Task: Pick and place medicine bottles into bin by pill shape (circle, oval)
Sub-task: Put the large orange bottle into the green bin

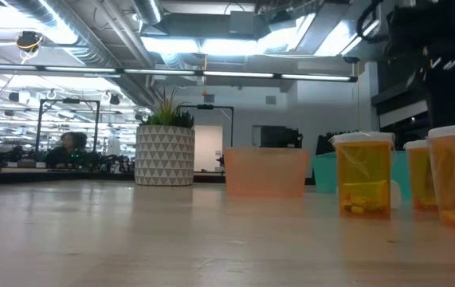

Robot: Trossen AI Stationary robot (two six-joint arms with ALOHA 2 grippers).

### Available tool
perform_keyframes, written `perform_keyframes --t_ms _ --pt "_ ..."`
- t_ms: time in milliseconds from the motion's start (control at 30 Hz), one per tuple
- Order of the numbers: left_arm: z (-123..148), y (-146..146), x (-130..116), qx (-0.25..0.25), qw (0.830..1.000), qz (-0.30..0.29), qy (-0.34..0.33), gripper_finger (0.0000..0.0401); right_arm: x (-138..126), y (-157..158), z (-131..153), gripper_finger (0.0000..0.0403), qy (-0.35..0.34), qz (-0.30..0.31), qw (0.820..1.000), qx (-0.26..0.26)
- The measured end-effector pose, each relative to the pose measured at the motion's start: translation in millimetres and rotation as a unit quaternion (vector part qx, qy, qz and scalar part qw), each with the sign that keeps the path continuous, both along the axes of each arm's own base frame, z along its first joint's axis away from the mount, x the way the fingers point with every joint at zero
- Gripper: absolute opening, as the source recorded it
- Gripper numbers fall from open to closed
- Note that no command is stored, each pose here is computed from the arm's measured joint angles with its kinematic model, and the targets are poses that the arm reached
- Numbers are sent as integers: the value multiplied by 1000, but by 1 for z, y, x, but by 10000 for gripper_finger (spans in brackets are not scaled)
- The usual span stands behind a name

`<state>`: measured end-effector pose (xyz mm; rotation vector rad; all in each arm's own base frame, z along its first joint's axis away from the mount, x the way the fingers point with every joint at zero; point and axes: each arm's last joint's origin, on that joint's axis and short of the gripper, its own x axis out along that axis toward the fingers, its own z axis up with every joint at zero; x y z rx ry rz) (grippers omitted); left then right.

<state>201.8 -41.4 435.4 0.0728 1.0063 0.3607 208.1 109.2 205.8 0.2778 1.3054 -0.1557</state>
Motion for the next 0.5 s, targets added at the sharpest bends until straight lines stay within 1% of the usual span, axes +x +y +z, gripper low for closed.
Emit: perform_keyframes --t_ms 200,500 --pt "-12 -2 6 3 1000 -1 13 187 8 2 -15 319 24 6 1000 -15" --pt "-13 -2 7 3 1000 0 10 187 28 1 -24 319 -17 44 999 -12"
